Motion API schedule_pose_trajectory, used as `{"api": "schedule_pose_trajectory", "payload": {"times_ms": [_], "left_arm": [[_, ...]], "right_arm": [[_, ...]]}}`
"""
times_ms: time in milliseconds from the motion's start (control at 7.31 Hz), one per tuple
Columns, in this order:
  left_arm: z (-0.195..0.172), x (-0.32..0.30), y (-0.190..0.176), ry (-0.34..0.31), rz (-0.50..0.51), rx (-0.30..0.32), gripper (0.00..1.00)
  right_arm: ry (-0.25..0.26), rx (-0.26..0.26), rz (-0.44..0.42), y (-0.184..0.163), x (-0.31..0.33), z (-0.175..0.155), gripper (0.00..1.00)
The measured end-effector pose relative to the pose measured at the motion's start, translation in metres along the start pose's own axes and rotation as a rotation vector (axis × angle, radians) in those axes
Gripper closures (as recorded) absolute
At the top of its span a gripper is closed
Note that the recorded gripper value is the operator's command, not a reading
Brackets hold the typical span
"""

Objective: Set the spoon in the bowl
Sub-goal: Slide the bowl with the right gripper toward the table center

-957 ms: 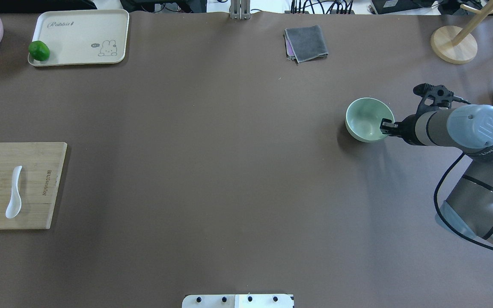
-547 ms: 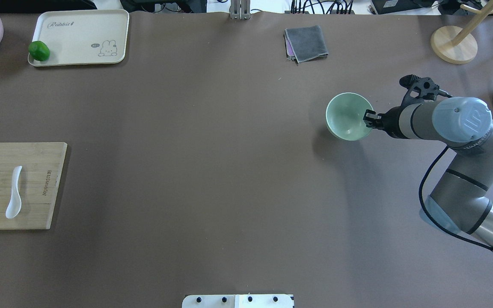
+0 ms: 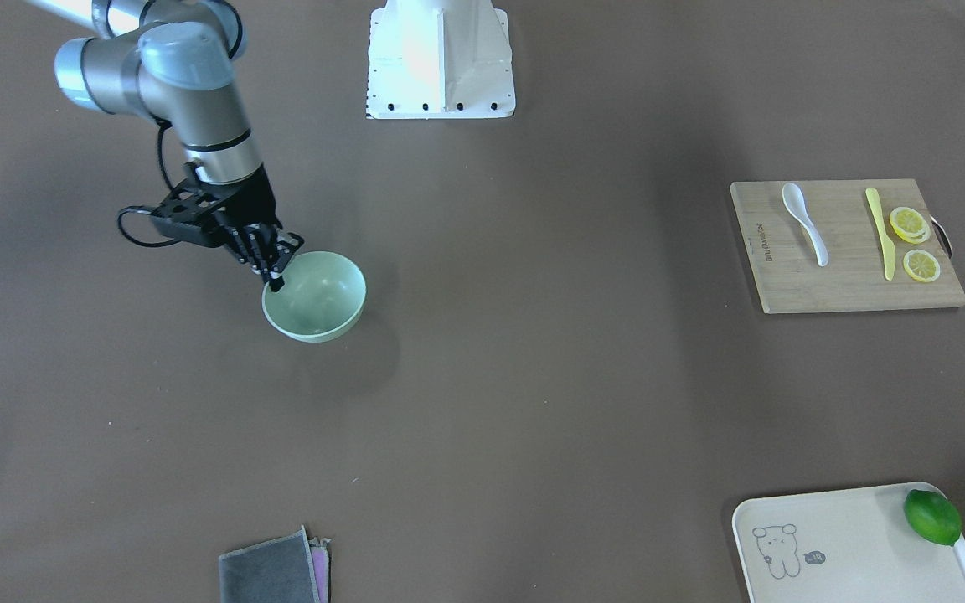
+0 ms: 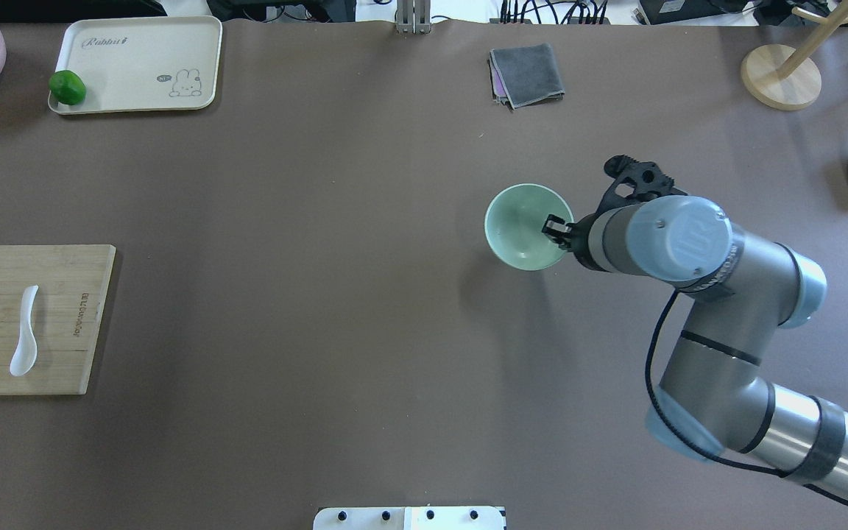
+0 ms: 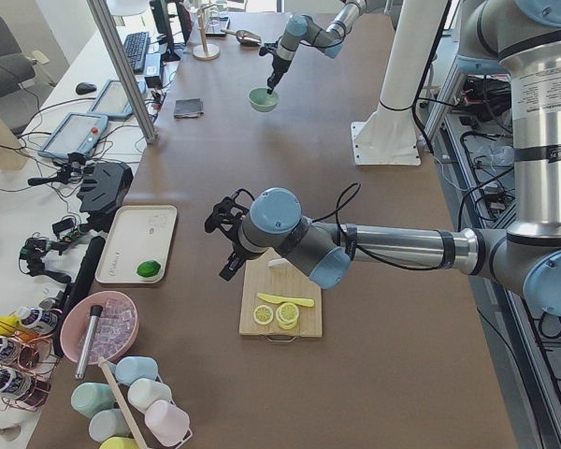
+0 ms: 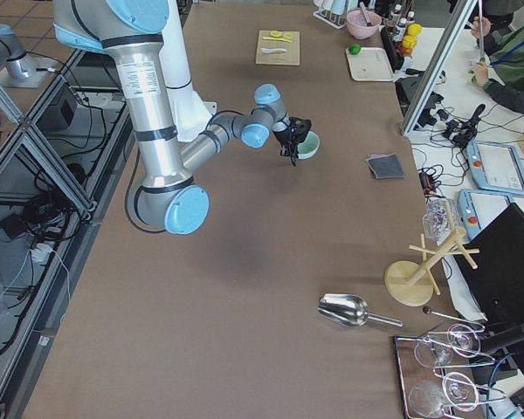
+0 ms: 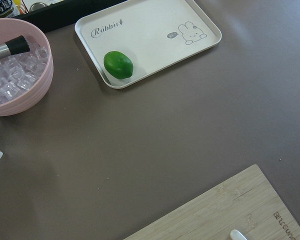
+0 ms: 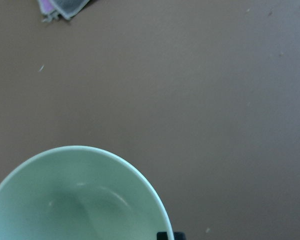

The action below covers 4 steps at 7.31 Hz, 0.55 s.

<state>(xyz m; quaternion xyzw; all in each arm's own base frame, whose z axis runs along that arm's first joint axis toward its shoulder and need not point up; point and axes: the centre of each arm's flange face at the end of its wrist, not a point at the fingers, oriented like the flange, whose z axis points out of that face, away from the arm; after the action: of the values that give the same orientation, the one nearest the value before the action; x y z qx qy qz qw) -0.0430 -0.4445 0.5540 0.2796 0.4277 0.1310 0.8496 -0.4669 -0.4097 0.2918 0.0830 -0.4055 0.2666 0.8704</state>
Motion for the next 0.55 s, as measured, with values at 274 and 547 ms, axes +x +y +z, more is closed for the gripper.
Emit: {"api": "schedule_pose_trajectory", "payload": {"times_ms": [274, 547], "left_arm": [[0.001, 0.000, 0.004, 0.001, -0.002, -0.003, 0.02], [0.001, 0.000, 0.005, 0.002, -0.004, -0.005, 0.02]], "right_arm": [[0.063, -0.025, -0.001, 0.069, -0.072, -0.004, 1.00], [0.085, -0.038, -0.021, 0.091, -0.110, 0.006, 0.14]]}}
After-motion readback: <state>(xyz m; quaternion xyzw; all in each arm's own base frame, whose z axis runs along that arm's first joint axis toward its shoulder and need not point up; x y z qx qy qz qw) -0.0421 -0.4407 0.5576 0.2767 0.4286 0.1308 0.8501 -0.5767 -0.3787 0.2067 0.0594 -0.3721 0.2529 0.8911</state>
